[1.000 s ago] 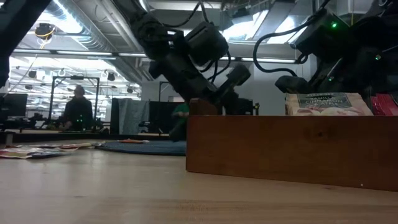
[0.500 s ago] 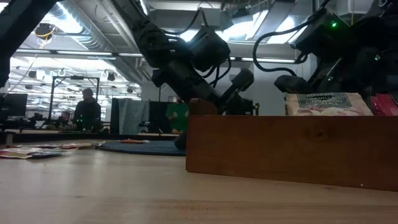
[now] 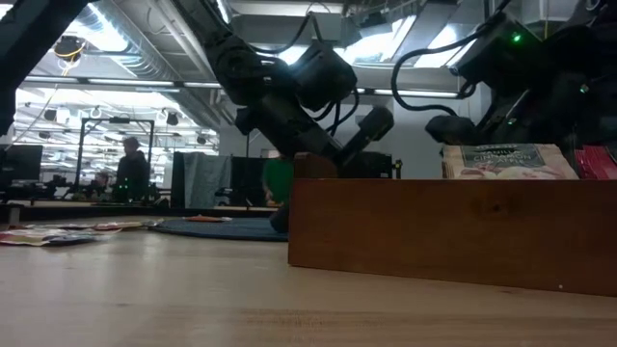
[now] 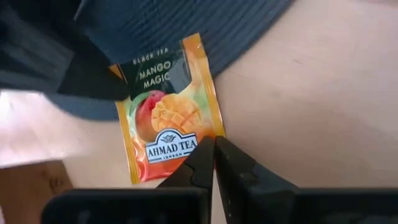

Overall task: Pick & Place Tea
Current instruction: Put the yellow tea bag into the left section of the wooden organizer

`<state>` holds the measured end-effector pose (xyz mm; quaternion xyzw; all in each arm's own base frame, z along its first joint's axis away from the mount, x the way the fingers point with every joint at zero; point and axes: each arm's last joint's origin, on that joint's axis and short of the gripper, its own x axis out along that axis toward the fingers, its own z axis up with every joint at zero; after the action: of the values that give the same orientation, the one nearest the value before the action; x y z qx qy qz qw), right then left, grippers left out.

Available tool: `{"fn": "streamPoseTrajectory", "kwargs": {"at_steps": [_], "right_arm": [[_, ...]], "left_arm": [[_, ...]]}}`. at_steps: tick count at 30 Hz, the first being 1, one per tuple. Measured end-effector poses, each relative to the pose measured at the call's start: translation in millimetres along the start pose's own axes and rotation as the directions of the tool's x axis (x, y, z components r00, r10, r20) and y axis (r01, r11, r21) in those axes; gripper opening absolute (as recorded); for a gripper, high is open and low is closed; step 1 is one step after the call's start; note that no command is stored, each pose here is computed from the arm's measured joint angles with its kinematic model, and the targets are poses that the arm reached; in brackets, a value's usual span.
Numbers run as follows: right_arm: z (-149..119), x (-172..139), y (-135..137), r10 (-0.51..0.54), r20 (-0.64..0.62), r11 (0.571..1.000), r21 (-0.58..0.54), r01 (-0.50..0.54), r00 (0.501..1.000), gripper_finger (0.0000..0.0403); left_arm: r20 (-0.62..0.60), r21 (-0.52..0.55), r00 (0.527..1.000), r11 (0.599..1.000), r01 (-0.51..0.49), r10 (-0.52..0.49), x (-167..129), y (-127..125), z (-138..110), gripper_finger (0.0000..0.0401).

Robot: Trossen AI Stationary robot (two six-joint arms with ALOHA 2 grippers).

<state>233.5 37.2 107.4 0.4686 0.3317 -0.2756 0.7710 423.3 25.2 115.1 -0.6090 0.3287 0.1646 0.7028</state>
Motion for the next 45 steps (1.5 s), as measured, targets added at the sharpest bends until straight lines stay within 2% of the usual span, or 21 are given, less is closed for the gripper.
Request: {"fn": "streamPoseTrajectory", "kwargs": {"at_steps": [5,12,15,19,22,24,25,27,30,32,34,36,39,45], "right_arm": [[-3.6,-0.8,1.3,0.033,-0.134,0.998,-0.04,-0.039,0.99,0.0022],[-5.7,-7.0,5.2,0.101,-0.265,0.988,-0.086,-0.128,0.959,0.0023],[-5.0,-13.9,10.2,0.16,-0.322,0.972,-0.112,-0.205,0.933,0.0023],[-4.7,-20.7,13.1,0.2,-0.379,0.955,-0.128,-0.266,0.903,0.0023],[-4.5,-22.9,12.3,0.193,-0.386,0.954,-0.141,-0.264,0.902,0.0023],[-4.6,-22.8,11.4,0.183,-0.389,0.955,-0.149,-0.258,0.903,0.0023],[-5.0,-22.7,10.1,0.17,-0.392,0.957,-0.151,-0.246,0.904,0.0023],[-5.6,-22.6,8.2,0.15,-0.398,0.961,-0.156,-0.228,0.905,0.0023],[-6.5,-22.6,5.1,0.12,-0.408,0.966,-0.163,-0.201,0.905,0.0023],[-6.9,-22.6,4.0,0.109,-0.414,0.968,-0.163,-0.191,0.904,0.0023],[-7.1,-22.6,3.2,0.101,-0.416,0.969,-0.164,-0.184,0.904,0.0023],[-7.1,-22.6,3.4,0.103,-0.416,0.97,-0.161,-0.184,0.904,0.0023],[-7.1,-22.6,3.4,0.102,-0.416,0.971,-0.157,-0.182,0.904,0.0023],[-7.1,-22.6,3.4,0.102,-0.415,0.975,-0.137,-0.173,0.904,0.0023]], "left_arm": [[-0.036,0.087,0.999,0.995,0.041,-0.038,-8.8,-9.2,-1.2,0.0003],[-0.03,0.237,0.999,0.97,0.047,-0.042,-41.2,-29.3,-3.1,0.0002],[-0.042,0.31,0.999,0.951,0.013,0.0,-61.3,-35.4,-6.3,0.0002],[-0.065,0.429,0.998,0.903,0.021,0.008,-92.2,-47.2,-12.5,0.0002],[-0.099,0.561,0.994,0.823,0.091,-0.043,-112.0,-59.1,-19.2,0.0002],[-0.125,0.669,0.987,0.727,0.156,-0.097,-122.9,-68.7,-26.3,0.0002],[-0.145,0.725,0.983,0.665,0.18,-0.109,-127.8,-71.8,-31.1,0.0002],[-0.176,0.832,0.975,0.508,0.222,-0.138,-133.9,-78.5,-41.8,0.0002],[-0.219,0.924,0.965,0.288,0.253,-0.147,-135.0,-83.2,-58.2,0.0002],[-0.239,0.949,0.959,0.173,0.263,-0.15,-134.1,-85.3,-67.5,0.0003],[-0.253,0.96,0.956,0.087,0.268,-0.148,-130.3,-85.8,-74.9,0.0002],[-0.259,0.963,0.956,0.034,0.266,-0.135,-124.3,-84.3,-79.8,0.0002],[-0.25,0.967,0.957,0.001,0.253,-0.146,-114.1,-84.3,-84.0,0.0002],[-0.228,0.971,0.969,0.055,0.234,-0.09,-98.4,-75.0,-82.9,0.0002]]}}
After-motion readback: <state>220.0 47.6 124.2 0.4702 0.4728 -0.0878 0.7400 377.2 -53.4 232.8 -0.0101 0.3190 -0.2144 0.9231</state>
